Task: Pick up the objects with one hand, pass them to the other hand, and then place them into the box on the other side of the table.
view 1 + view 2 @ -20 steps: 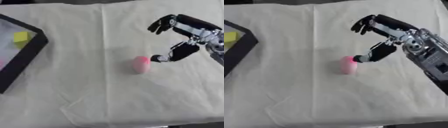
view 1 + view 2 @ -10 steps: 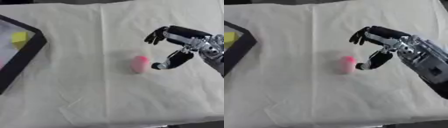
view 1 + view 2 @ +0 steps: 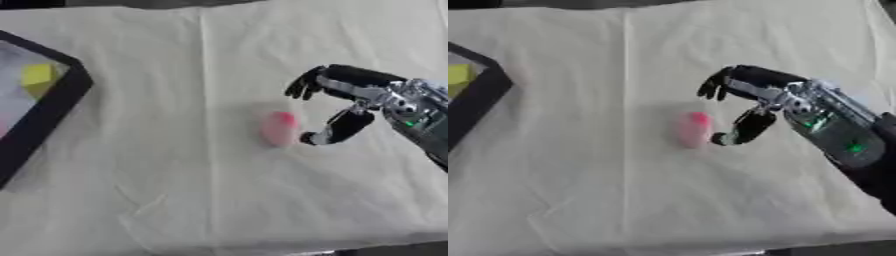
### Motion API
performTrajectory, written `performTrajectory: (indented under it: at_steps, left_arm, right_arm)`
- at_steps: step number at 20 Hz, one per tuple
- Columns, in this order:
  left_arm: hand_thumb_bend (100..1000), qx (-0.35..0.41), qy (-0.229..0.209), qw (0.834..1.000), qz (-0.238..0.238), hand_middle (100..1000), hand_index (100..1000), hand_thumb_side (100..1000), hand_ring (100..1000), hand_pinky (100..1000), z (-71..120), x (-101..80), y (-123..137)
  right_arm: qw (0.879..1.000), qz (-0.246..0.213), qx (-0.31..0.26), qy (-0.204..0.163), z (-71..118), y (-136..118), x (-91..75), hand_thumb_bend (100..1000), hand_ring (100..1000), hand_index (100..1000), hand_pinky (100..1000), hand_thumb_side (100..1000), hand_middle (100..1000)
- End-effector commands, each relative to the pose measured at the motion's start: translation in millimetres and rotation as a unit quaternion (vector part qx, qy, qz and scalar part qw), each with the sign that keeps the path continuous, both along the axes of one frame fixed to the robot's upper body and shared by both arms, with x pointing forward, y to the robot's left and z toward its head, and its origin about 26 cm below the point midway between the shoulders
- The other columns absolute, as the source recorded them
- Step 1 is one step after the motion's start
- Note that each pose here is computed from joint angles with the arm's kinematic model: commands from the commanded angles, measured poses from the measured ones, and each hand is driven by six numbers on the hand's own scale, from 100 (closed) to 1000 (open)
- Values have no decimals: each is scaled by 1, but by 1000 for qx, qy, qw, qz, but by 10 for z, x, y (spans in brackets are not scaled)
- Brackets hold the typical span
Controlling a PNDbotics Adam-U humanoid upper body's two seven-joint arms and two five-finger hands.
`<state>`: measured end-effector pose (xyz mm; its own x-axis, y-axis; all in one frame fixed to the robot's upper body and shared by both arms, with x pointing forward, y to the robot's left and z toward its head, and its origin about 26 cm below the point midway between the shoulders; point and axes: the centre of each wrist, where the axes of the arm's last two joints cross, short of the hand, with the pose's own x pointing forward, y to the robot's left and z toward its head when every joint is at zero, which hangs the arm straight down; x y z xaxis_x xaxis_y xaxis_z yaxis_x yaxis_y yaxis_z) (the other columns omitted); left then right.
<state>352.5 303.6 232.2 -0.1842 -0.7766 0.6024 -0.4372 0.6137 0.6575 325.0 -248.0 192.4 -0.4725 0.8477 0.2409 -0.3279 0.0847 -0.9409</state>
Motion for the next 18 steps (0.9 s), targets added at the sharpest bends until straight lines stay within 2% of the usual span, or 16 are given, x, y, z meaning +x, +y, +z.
performTrajectory:
  at_steps: [1,13,18]
  left_arm:
    - [389,10,-13,1000,1,731,784,560,736,776,90,-20,13]
    - [387,6,-13,1000,-2,730,782,563,735,776,79,-22,-2]
    - [382,6,-12,1000,-4,734,781,566,736,776,68,-24,-5]
  right_arm:
    - [1000,0,-8,-8,13,-3,40,506,733,805,821,111,706]
    - [1000,-4,-17,9,-179,24,130,494,714,787,815,100,685]
    - [1000,-11,-17,12,-235,35,156,519,672,741,800,100,624]
